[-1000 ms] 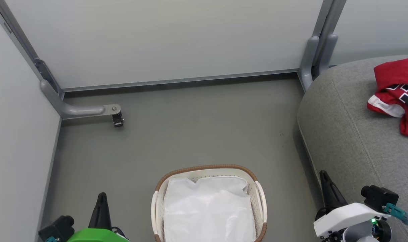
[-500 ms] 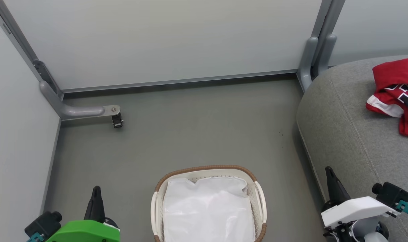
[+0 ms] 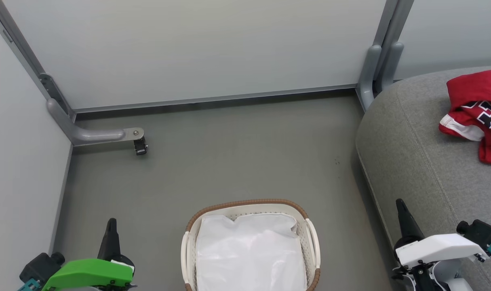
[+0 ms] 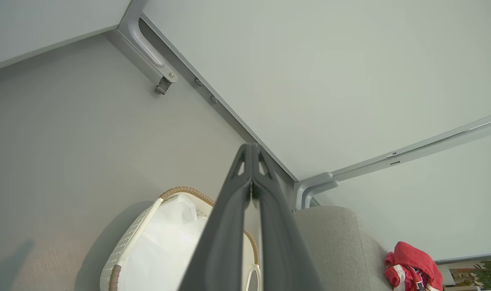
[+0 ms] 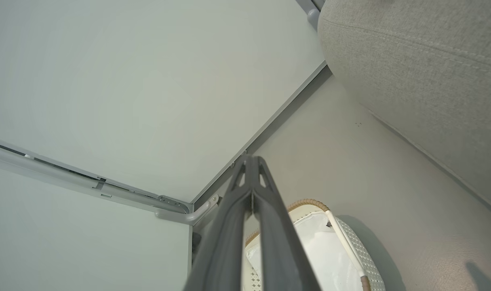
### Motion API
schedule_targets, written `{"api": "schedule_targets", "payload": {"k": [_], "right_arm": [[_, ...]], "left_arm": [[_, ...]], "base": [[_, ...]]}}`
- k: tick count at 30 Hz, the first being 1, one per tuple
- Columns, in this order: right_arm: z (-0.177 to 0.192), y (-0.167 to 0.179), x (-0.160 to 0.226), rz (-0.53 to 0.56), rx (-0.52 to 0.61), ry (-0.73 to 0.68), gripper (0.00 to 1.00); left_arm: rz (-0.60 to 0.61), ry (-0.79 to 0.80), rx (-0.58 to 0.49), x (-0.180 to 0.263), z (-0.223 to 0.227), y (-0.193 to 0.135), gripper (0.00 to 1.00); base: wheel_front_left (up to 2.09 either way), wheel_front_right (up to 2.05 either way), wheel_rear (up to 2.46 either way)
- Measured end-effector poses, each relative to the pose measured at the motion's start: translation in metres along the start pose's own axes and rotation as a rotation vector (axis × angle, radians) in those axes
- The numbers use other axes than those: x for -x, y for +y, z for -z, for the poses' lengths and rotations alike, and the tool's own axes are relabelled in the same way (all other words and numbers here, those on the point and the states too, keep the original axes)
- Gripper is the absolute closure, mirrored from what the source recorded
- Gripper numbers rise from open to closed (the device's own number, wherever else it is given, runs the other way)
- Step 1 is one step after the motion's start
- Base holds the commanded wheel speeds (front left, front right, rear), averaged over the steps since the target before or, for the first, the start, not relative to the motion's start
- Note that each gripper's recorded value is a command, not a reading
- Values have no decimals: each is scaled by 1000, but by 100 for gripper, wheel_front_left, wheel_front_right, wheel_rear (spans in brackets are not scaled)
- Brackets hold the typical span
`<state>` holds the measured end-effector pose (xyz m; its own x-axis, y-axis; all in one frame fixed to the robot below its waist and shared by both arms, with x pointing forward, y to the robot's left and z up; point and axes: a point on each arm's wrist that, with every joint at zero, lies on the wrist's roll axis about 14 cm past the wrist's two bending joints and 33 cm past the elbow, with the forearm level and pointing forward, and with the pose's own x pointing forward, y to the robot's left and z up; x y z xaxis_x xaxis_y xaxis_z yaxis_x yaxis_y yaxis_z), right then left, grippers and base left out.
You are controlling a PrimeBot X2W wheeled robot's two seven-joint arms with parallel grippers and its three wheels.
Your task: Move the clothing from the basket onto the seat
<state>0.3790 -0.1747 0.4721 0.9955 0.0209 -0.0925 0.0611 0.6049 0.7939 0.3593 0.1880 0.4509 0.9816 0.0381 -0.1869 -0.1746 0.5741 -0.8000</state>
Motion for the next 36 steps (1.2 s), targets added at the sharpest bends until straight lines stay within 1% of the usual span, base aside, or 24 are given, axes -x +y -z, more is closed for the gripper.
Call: {"api": "schedule_targets", "payload": {"k": [17,36], "right_arm": [[-10,2,-3,-3,-181,-12,100],[-19,3,-4,-12,-352,-24,100]], "left_arm": [[27,-6,176,-5,-10,-7,100],[70,-9,335,-11,-20,-17,100]], "base": [[0,0,0],[0,0,0]]}}
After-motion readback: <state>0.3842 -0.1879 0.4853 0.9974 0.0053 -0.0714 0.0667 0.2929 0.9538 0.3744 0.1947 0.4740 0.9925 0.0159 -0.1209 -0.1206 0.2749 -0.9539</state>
